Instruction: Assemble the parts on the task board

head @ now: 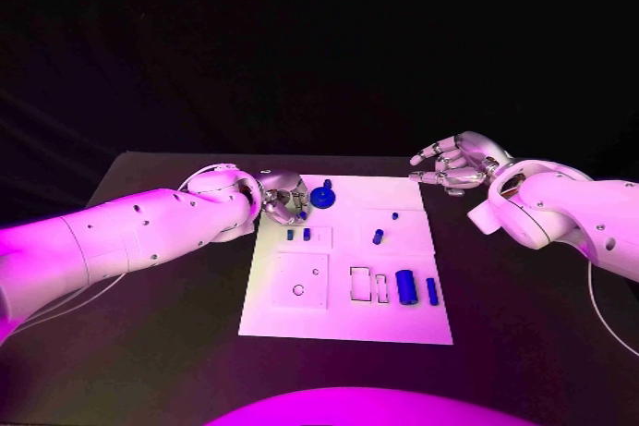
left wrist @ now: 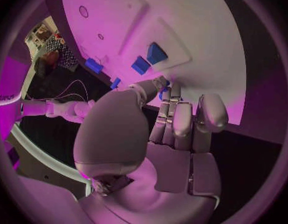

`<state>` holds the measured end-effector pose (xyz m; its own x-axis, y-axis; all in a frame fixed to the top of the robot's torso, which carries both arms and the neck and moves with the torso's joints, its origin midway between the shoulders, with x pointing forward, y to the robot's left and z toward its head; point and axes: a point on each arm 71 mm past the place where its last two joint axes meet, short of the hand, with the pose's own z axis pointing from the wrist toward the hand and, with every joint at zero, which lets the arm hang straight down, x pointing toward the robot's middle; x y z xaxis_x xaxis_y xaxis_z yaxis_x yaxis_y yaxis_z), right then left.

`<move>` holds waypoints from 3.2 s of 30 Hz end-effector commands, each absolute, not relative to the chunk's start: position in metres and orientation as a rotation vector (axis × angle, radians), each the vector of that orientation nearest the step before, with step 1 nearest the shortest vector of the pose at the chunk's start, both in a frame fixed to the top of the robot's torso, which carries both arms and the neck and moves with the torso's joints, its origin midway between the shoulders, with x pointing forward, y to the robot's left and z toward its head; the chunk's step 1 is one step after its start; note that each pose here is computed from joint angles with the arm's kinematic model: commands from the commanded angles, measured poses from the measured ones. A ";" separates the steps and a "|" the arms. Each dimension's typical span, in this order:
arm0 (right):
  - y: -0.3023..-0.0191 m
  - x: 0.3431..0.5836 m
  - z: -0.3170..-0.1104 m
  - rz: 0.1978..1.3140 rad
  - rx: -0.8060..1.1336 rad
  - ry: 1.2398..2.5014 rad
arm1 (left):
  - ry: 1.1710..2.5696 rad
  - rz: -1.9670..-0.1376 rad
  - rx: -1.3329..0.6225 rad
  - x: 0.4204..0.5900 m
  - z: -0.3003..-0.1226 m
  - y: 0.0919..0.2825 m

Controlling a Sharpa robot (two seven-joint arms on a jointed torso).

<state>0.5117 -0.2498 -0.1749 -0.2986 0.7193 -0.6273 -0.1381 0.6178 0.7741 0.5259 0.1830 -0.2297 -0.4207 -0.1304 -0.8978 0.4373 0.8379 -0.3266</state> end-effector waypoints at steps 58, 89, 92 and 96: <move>-0.223 0.504 -0.185 0.590 -0.317 1.693 | 1.716 -1.222 -0.687 0.520 -0.198 0.263; -0.184 0.498 -0.221 0.478 -0.540 1.685 | 1.630 -1.646 -0.949 0.489 -0.180 0.243; -0.182 0.499 -0.222 0.475 -0.540 1.684 | 1.630 -1.646 -0.949 0.489 -0.179 0.243; -0.181 0.500 -0.224 0.470 -0.542 1.687 | 1.631 -1.647 -0.949 0.489 -0.179 0.243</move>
